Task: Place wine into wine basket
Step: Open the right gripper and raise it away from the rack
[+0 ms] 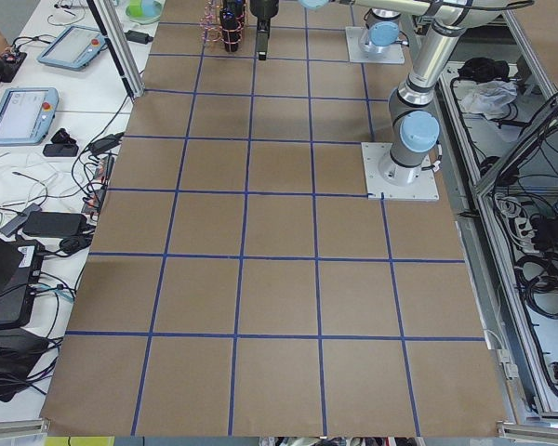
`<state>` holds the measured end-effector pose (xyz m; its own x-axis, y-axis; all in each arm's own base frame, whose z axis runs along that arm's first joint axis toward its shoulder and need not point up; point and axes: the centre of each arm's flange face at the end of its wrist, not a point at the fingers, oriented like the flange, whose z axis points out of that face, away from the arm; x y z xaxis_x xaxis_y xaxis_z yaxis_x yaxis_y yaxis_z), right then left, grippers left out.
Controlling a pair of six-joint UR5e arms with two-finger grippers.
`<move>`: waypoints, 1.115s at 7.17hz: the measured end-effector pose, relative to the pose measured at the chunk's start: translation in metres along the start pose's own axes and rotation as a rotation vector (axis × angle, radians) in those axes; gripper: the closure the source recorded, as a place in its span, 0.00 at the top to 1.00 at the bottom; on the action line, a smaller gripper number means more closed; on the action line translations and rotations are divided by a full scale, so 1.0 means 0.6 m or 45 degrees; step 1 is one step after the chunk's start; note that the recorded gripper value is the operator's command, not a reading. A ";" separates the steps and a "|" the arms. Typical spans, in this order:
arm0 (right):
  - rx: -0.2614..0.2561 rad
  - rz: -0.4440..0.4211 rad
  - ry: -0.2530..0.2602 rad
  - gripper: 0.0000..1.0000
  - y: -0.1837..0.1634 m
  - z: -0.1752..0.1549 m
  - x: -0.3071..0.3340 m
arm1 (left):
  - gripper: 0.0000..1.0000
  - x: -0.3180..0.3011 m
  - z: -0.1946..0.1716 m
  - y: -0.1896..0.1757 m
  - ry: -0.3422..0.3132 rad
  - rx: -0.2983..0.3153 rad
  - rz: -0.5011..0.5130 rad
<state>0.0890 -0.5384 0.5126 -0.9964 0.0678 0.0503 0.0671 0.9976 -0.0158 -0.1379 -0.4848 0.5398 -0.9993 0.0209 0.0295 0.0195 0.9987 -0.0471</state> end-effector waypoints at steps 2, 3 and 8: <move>0.022 0.031 -0.029 1.00 0.016 -0.001 -0.068 | 1.00 0.000 0.000 0.000 0.001 0.000 0.000; 0.025 0.011 -0.086 1.00 0.020 -0.002 -0.090 | 1.00 0.000 0.000 0.000 0.001 0.000 0.000; 0.056 -0.047 -0.184 1.00 0.012 0.000 -0.112 | 1.00 0.000 0.000 0.000 0.001 0.000 0.000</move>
<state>0.1565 -0.5358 0.5089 -0.9954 0.0253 -0.0925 0.0310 0.9977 -0.0603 -0.1379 -0.4848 0.5398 -0.9993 0.0208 0.0302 0.0193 0.9987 -0.0470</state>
